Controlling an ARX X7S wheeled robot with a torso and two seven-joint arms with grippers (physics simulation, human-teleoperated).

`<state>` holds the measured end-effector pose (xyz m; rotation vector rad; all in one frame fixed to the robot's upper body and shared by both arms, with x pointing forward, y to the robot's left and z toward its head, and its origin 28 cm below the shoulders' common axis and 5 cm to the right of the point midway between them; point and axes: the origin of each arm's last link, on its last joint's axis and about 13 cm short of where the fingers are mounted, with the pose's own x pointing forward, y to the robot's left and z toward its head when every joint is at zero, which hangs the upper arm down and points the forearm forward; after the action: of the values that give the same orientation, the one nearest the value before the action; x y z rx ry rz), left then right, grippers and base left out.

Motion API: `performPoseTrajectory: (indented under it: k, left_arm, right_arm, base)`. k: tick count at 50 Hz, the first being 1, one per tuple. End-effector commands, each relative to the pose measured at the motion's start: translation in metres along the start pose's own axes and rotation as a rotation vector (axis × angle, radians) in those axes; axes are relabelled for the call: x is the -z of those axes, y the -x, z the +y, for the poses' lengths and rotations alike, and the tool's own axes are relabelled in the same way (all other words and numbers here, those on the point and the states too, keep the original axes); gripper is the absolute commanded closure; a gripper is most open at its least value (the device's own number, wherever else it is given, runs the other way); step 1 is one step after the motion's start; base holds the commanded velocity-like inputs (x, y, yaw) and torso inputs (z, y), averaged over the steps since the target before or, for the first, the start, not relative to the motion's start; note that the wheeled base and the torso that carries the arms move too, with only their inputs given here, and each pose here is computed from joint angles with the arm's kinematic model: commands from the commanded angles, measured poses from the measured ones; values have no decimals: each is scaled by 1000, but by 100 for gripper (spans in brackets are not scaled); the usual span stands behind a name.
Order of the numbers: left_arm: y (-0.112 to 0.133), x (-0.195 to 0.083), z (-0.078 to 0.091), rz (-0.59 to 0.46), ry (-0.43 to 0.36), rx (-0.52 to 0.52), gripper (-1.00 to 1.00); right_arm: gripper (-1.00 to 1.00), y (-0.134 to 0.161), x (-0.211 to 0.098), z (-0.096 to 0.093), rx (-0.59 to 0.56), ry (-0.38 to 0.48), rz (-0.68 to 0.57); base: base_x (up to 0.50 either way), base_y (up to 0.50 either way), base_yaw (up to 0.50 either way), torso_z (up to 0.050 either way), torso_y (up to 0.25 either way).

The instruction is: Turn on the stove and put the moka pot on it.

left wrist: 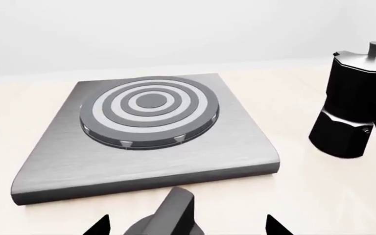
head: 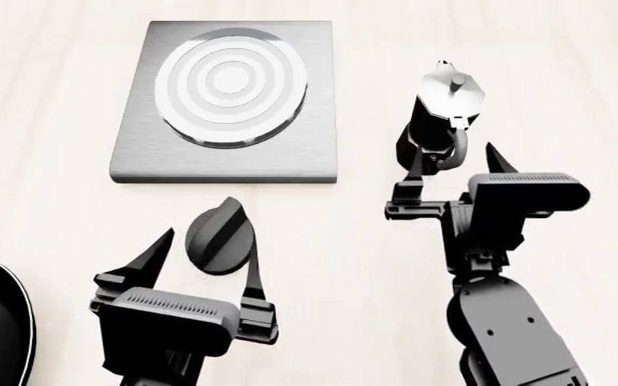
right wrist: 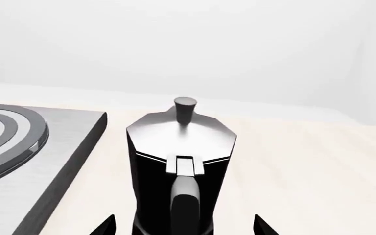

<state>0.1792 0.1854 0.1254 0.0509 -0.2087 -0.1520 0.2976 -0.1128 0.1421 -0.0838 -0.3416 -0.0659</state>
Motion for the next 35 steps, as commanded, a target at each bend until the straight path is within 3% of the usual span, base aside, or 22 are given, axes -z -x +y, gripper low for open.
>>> performPoseTrajectory:
  k: [1, 18, 19, 35]
  left_arm:
    - [-1, 1, 0, 3, 2, 1, -100]
    - [-1, 4, 1, 11, 10, 3, -100]
    - [-1, 3, 0, 11, 10, 3, -100]
    - [0, 3, -1, 13, 8, 8, -100]
  right_arm:
    - [-100, -5, 1, 2, -2, -1, -3]
    - [-100, -11, 1, 2, 2, 5, -16]
    - [100, -11, 1, 2, 3, 5, -16]
    - [100, -7, 3, 3, 11, 3, -13]
  base:
    - [0, 0, 0, 0, 0]
    - [0, 0, 0, 0, 0]
    - [0, 0, 0, 0, 0]
    - [0, 0, 0, 0, 0]
